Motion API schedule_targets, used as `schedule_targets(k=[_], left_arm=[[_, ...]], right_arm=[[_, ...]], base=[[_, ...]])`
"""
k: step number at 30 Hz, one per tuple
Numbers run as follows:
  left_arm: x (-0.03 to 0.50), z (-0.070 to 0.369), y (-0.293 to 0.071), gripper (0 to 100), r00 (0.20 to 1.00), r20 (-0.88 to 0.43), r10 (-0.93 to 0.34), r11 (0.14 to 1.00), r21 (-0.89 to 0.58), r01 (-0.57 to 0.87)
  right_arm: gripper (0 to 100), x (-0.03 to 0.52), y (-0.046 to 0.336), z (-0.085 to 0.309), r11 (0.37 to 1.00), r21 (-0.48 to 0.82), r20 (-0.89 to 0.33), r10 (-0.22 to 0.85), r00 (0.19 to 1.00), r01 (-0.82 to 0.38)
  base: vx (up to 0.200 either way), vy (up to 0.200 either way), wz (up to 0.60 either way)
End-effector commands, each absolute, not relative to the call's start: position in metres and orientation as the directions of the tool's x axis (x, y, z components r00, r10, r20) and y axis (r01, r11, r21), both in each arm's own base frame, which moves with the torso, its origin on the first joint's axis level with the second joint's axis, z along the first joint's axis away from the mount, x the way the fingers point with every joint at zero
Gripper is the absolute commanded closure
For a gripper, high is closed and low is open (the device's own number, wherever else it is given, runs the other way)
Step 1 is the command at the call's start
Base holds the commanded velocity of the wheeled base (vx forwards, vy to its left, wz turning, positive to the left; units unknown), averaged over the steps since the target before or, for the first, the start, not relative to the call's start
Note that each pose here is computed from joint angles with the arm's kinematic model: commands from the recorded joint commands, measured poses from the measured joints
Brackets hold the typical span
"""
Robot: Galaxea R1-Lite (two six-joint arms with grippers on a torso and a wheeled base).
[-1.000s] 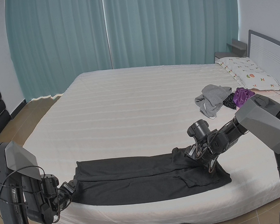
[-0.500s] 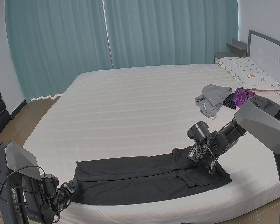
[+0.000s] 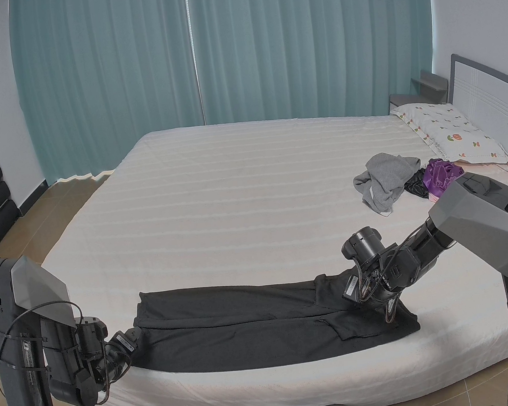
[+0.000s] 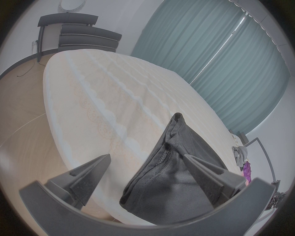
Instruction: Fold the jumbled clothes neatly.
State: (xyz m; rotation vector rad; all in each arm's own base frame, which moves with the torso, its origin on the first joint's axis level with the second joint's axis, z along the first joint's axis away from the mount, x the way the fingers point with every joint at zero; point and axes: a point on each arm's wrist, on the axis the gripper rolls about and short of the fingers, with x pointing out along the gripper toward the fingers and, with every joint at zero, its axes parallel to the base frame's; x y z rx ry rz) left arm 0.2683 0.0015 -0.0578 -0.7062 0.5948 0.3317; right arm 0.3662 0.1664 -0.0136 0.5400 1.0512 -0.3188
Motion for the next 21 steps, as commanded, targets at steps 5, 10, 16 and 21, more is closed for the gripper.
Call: schedule_targets(k=[5, 10, 16, 21], left_arm=[[0.269, -0.058, 0.002, 0, 0.788, -0.609, 0.088, 0.719, -0.509, -0.473], [0.269, -0.058, 0.002, 0, 0.788, -0.609, 0.088, 0.719, -0.509, -0.473], [0.275, -0.035, 0.004, 0, 0.841, -0.535, 0.085, 0.711, -0.558, -0.427], [0.300, -0.007, 0.000, 0, 0.896, -0.439, 0.071, 0.745, -0.574, -0.340]], right_arm=[[0, 0.370, 0.168, -0.008, 0.830, 0.307, -0.858, 0.028, 0.514, 0.467], [0, 0.368, 0.165, 0.012, 0.819, 0.366, -0.834, 0.077, 0.547, 0.442], [0, 0.372, 0.125, 0.038, 0.780, 0.470, -0.782, 0.150, 0.606, 0.414], [0, 0.380, 0.091, 0.022, 0.790, 0.485, -0.745, 0.149, 0.650, 0.374]], base=[[0.000, 0.000, 0.00], [0.000, 0.000, 0.00], [0.000, 0.000, 0.00], [0.000, 0.000, 0.00]])
